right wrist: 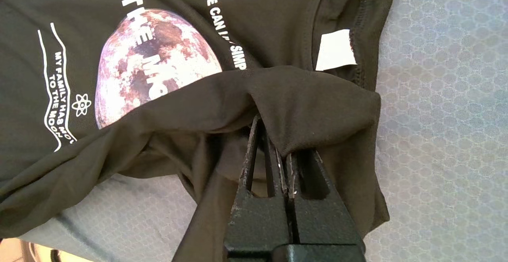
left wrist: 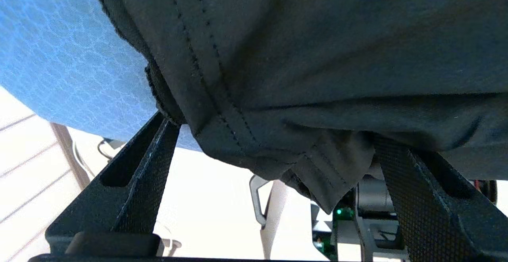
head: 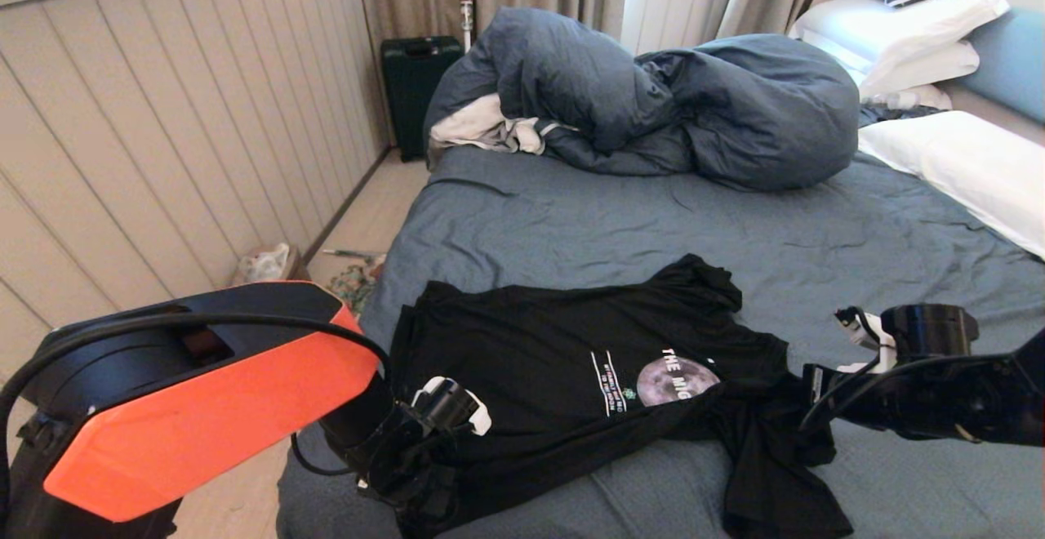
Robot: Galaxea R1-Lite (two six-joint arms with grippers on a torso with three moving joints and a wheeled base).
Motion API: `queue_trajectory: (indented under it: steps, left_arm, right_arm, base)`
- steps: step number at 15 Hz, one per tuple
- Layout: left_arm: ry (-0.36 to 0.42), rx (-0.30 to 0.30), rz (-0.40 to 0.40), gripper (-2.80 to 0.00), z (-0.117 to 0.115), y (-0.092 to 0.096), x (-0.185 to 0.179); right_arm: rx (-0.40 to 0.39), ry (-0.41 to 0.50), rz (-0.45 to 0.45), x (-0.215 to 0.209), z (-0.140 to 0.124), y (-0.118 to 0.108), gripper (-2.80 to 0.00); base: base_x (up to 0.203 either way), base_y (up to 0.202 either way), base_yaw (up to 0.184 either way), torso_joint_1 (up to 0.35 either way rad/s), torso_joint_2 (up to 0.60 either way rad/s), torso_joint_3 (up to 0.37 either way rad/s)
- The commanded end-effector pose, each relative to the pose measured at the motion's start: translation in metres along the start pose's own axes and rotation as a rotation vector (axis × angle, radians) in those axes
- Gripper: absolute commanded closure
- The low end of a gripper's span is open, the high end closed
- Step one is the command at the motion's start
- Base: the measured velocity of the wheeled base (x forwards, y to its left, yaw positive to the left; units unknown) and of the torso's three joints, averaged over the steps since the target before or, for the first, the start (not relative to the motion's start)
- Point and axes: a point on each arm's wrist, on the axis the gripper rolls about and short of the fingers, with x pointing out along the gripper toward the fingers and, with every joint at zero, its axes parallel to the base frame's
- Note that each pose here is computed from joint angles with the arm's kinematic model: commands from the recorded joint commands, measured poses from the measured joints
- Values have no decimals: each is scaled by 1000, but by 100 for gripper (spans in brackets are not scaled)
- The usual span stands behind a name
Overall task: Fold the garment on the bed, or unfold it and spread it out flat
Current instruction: Fold the black T-shirt
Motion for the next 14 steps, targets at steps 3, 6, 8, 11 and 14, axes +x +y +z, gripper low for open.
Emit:
queue_trajectory:
  steps: [3, 6, 8, 11, 14]
  left_arm:
    - [27, 12, -35, -280, -9, 4, -11]
    - [19, 15, -43, -280, -13, 1, -7]
    - [16, 17, -13, -280, -14, -1, 2]
    - [9, 21, 9, -280, -14, -3, 8]
    - [11, 21, 9, 0, -15, -2, 7]
  right_arm:
    - [-2, -5, 3, 0, 1, 0, 0]
    - [-3, -2, 4, -1, 0, 1, 0]
    - [-3, -3, 4, -1, 0, 1, 0]
    - [-3, -4, 4, -1, 0, 1, 0]
    - [-3, -2, 4, 0, 0, 1, 0]
  base:
    - [0, 0, 0, 0, 0, 0]
    - [0, 0, 0, 0, 0, 0]
    - [0, 0, 0, 0, 0, 0]
    - [0, 0, 0, 0, 0, 0]
    - [0, 0, 0, 0, 0, 0]
